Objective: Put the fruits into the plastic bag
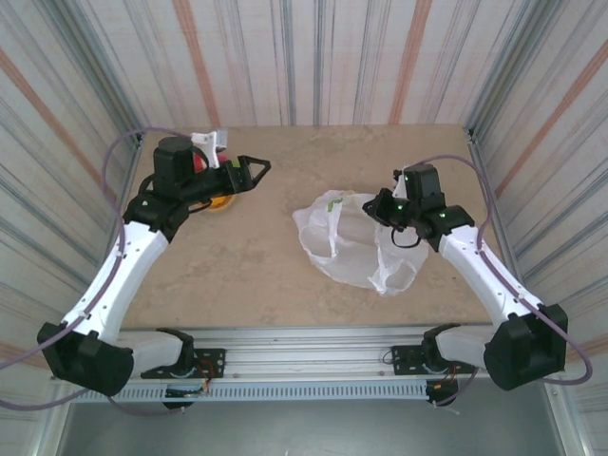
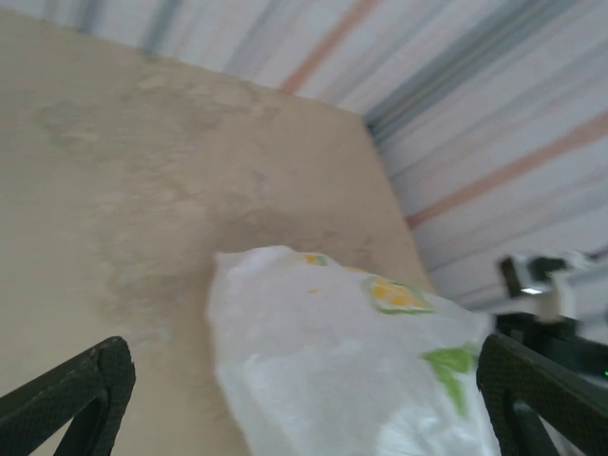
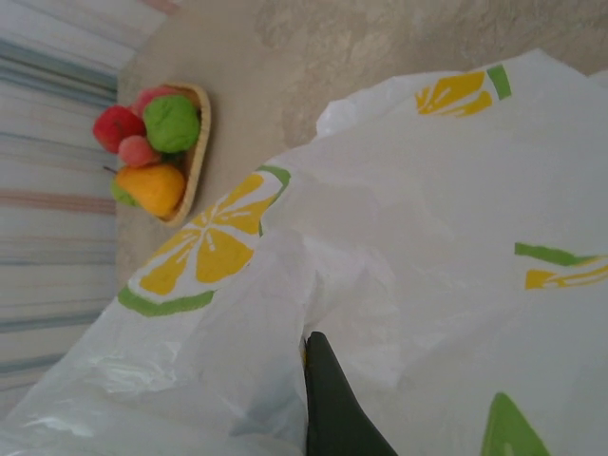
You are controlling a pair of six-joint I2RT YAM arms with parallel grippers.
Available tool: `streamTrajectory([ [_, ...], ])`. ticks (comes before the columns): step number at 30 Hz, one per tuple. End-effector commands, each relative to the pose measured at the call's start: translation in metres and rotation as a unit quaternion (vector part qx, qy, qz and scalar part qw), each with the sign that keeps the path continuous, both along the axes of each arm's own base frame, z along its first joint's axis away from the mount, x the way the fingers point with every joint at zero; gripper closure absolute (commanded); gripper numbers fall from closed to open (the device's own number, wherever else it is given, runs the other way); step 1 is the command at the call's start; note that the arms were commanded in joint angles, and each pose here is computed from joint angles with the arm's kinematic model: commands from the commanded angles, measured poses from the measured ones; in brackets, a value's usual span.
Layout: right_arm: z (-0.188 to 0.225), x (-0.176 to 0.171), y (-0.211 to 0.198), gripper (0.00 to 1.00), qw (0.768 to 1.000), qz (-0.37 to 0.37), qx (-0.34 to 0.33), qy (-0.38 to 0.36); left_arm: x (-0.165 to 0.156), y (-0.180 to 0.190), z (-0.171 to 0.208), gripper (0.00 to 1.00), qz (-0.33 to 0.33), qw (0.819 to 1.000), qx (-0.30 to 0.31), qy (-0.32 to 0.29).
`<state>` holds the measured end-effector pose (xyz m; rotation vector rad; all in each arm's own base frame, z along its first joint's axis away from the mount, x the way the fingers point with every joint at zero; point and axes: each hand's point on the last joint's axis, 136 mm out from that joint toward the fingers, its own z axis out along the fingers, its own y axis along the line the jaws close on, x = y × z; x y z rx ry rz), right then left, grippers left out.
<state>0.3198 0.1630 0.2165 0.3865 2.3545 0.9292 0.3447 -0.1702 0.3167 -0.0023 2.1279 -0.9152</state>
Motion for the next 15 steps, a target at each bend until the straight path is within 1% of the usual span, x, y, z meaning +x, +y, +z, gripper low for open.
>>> streamTrajectory([
  [1,0.009,0.005,-0.006,1.00,0.998,-0.049,0.024,-0.024,0.015,0.038,-0.051,0.03,0.077,0.993,0.065,0.058],
  [4,0.011,0.012,-0.003,1.00,0.996,-0.066,0.035,-0.040,0.033,0.067,-0.076,0.03,0.127,0.983,0.087,0.097],
  [7,0.013,0.018,0.002,1.00,0.996,-0.068,0.026,-0.054,0.048,0.099,-0.091,0.03,0.174,0.972,0.104,0.117],
  [10,0.012,0.023,0.006,1.00,0.997,-0.055,0.014,-0.059,0.061,0.119,-0.103,0.04,0.195,0.966,0.107,0.135],
  [15,0.007,0.028,0.009,1.00,0.998,-0.027,-0.010,-0.061,0.083,0.140,-0.122,0.06,0.206,0.955,0.145,0.158],
])
